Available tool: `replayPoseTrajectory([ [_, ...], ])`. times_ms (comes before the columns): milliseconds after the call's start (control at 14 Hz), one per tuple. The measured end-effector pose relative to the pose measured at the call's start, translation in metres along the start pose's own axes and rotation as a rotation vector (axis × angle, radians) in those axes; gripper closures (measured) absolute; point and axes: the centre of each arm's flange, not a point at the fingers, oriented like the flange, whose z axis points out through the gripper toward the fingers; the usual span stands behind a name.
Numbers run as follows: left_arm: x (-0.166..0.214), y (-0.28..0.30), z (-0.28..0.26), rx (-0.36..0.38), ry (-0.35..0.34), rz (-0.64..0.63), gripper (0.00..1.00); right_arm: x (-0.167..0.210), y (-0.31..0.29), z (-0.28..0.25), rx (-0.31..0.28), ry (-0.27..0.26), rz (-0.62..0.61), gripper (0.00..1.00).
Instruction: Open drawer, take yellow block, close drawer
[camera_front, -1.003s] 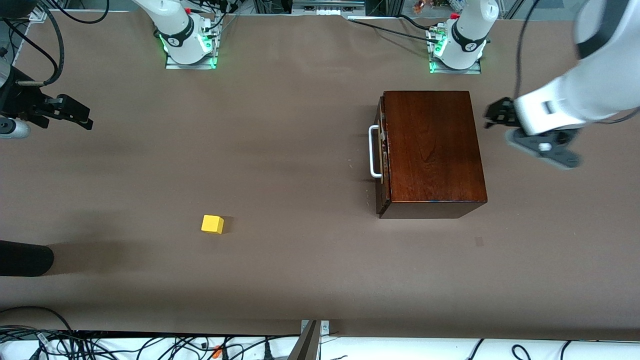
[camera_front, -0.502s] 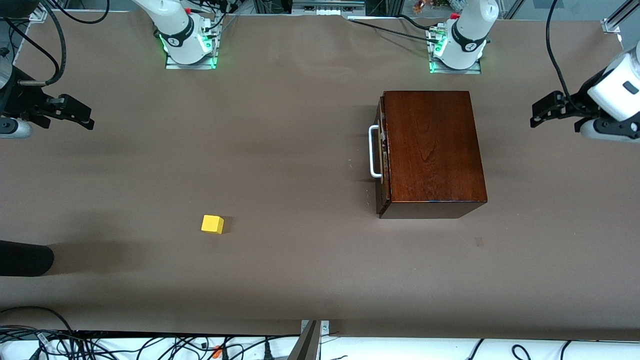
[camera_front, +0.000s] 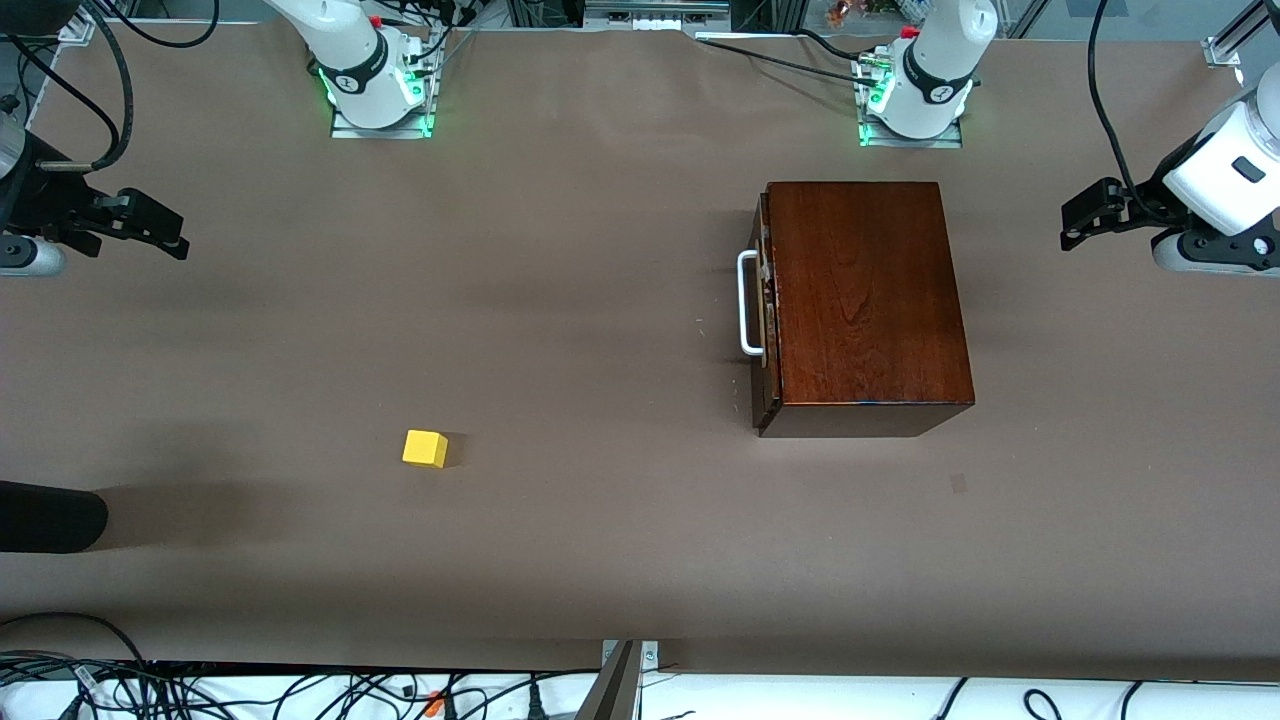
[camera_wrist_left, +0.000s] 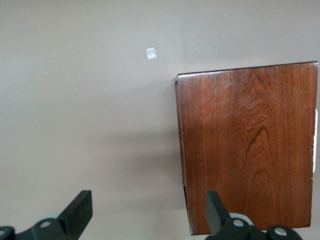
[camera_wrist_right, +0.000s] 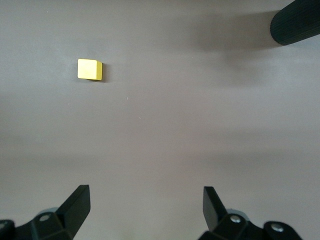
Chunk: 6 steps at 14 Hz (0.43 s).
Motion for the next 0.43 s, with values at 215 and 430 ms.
replayPoseTrajectory([
  [215,0.0002,-0.0018,0.0005,0.0,-0.001,-0.003,0.0,0.0,0.0,0.0,0.0,0.0,0.0,0.0],
  [430,0.0014,0.0002,0.0018,0.0,-0.003,0.0,0.0,0.0,0.0,0.0,0.0,0.0,0.0,0.0],
])
